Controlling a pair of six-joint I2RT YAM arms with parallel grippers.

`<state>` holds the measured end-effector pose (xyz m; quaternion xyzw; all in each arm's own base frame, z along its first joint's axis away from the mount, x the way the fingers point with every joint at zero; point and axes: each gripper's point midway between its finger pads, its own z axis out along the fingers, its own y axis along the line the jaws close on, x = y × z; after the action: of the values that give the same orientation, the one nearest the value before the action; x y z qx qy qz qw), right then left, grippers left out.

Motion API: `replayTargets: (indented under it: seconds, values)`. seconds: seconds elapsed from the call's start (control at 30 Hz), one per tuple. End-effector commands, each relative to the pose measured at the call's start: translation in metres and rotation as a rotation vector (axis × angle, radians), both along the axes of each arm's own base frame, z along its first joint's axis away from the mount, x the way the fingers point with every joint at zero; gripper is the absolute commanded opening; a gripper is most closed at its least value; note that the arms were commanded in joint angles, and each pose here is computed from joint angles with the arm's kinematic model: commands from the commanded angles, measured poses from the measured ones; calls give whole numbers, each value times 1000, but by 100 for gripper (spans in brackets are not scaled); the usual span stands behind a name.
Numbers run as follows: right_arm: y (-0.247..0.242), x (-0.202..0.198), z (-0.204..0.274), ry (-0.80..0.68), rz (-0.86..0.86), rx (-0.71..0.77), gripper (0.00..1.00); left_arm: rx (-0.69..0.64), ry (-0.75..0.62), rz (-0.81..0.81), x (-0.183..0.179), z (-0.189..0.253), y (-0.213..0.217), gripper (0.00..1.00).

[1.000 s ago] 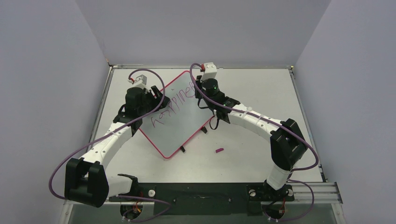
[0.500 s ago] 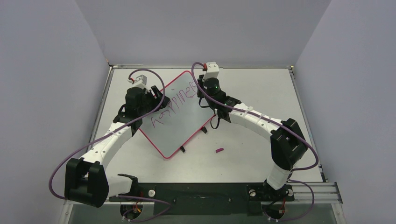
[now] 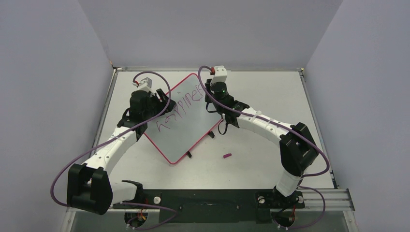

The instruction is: Write a sentence on the whiteboard

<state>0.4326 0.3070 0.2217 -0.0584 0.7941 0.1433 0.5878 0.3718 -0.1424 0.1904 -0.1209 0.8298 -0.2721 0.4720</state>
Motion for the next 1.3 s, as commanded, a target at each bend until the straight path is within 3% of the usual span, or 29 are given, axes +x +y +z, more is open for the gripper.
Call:
replayTargets:
  seconds: [0.0, 0.8, 1.27]
  values:
    - [-6, -4, 3, 5, -11, 32, 0, 49, -21, -78, -4, -11, -12, 46]
    - [21, -15, 22, 4, 112, 155, 0, 47, -24, -77, -4, -10, -12, 47]
    - [9, -24, 35, -19, 95, 151, 0, 46, -22, -73, -4, -10, -11, 46]
